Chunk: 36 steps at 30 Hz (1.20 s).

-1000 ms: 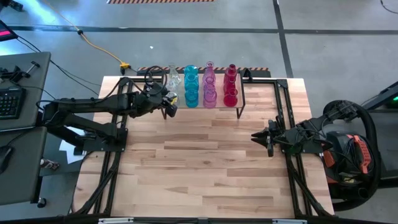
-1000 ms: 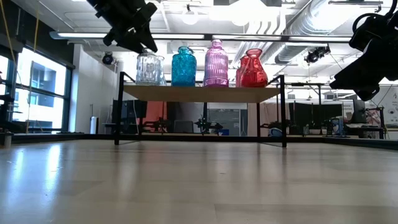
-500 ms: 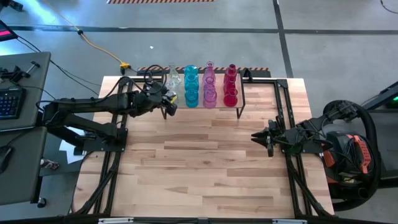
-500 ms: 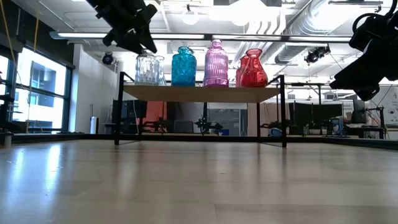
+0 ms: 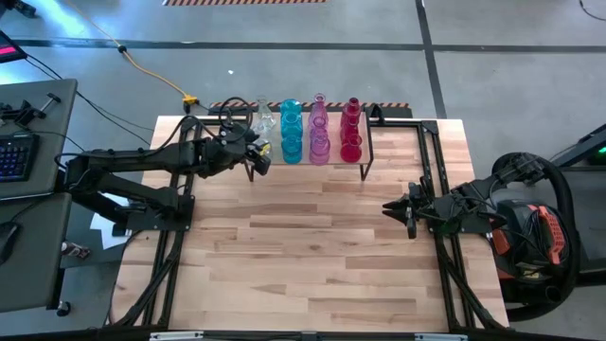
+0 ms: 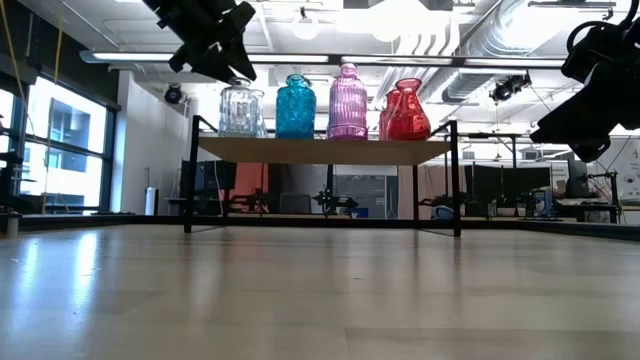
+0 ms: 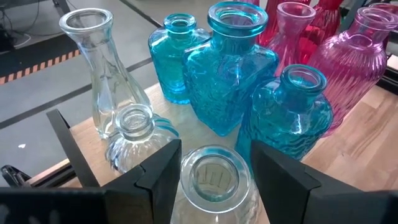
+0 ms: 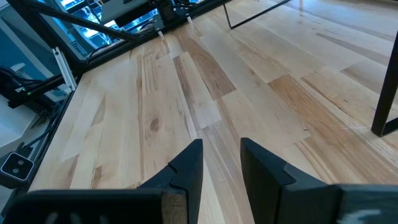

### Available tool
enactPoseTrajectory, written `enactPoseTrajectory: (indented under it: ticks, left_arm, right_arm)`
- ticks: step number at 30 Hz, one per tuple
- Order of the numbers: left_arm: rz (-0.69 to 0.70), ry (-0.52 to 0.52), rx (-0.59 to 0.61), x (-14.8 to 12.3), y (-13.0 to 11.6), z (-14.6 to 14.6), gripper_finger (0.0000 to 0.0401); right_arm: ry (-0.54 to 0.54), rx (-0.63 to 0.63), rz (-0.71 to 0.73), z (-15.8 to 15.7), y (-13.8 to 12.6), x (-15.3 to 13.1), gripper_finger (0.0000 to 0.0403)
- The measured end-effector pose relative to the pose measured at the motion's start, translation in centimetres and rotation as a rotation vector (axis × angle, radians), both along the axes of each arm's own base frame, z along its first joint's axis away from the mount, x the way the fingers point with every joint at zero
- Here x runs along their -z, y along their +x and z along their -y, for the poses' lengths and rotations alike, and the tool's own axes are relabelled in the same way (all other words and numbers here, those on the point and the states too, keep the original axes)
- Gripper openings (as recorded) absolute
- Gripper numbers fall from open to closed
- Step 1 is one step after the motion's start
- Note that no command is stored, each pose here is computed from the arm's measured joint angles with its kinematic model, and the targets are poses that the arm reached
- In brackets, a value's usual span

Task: Sort vases onto shelf
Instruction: Put the transparent flower vase on the shelf aligned with the other transparent flower vases, then adjust the transparent flower vase on the shelf

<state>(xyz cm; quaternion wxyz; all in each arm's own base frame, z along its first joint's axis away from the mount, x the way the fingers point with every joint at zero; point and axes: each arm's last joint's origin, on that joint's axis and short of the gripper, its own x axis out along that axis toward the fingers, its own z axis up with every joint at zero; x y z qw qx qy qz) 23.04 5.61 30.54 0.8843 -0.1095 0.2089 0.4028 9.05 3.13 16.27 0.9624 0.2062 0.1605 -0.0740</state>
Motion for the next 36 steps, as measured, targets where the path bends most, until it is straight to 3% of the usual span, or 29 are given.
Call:
enactPoseTrajectory:
  ticks: [17, 27, 36]
  left_arm:
    - [0.068, 0.040, 0.002, -1.9, -1.9, 0.4, 0.0182]
    - [0.165, 0.088, 0.245, -5.0, -6.2, 2.9, 0.0179]
    - [0.196, 0.015, 0.232, -3.5, -10.3, 4.3, 0.0179]
  right_arm:
    - [0.000, 0.000, 0.000, 0.0, 0.0, 0.0, 0.0089]
    - [0.000, 0.000, 0.000, 0.0, 0.0, 0.0, 0.0089]
    - [0.000, 0.000, 0.000, 0.0, 0.0, 0.0, 0.0089]
